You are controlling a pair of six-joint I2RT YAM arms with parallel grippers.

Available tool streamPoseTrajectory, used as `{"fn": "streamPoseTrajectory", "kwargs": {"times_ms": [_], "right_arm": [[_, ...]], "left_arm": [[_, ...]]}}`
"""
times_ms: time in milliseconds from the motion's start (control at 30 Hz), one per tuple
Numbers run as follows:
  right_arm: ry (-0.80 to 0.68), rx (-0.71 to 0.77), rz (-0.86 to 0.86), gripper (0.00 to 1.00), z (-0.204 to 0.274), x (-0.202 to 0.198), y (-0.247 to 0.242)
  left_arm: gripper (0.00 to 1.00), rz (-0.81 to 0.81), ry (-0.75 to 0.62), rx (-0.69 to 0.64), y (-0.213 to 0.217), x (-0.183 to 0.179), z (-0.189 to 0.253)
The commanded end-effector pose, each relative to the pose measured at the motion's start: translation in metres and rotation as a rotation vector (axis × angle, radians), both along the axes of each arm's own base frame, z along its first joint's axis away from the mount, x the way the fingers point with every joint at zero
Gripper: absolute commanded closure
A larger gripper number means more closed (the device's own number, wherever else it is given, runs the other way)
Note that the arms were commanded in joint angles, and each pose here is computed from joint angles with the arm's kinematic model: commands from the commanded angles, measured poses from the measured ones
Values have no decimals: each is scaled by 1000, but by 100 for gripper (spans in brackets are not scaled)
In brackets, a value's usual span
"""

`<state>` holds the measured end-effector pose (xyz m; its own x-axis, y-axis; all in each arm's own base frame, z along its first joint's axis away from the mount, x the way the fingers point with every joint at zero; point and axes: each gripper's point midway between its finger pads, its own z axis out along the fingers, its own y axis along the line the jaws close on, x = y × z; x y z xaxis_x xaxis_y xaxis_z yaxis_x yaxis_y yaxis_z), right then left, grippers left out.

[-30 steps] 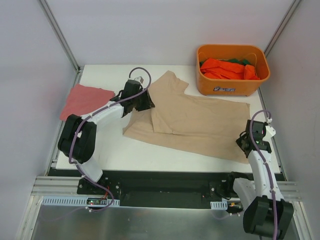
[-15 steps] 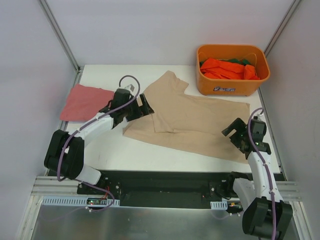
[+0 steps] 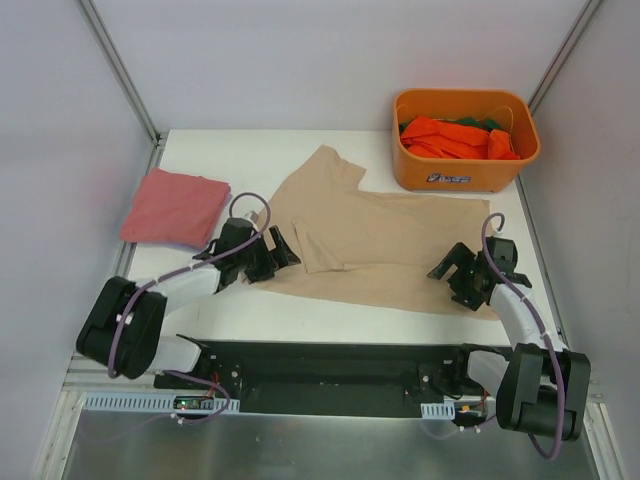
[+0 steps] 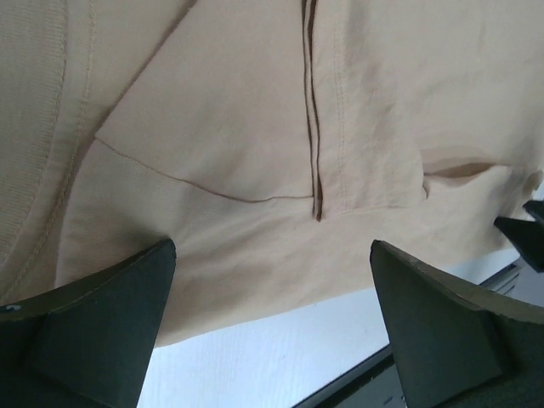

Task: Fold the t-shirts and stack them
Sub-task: Fold the flattened tshirt in 1/3 of the way

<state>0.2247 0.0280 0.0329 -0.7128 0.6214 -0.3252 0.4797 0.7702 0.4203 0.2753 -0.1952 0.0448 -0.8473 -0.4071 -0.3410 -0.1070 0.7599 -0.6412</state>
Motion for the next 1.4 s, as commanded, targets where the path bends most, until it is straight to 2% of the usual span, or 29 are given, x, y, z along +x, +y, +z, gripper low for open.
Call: {"fn": "streamPoseTrajectory", "kwargs": {"times_ms": [0,100,167,300,400,500,600,767,900,967,1000,1367], "right_arm": [[7,-17,-12,4,1,-1,-3],[-26,16,53,3,7,-4,7],[-46,16,101,3,10,-8,10],[-48,30,151,3,16,-19,17],[-109,47,181,3,23,-17,24],[-142,42,178,4,25,-14,24],[-136,39,176,4,22,-17,23],[-141,11,147,4,20,-21,18],[-128,-36,111,4,18,-23,9],[-127,-37,107,4,17,-24,8],[-130,-26,114,4,18,-24,11],[-126,-11,127,4,18,-25,14]], "left_arm": [[1,85,147,131,43,-64,-35],[1,137,157,139,61,-95,-43],[1,150,117,108,64,-103,-37],[1,105,-40,21,52,-93,10],[1,77,-119,-7,44,-82,45],[1,33,-127,-2,31,-73,64],[3,-36,-87,40,11,-70,63],[14,-95,40,120,-12,-74,33],[22,-110,57,159,-21,-73,25],[36,-123,65,161,-28,-75,22],[39,-124,75,169,-29,-75,19],[65,-117,112,234,-34,-66,-3]]}}
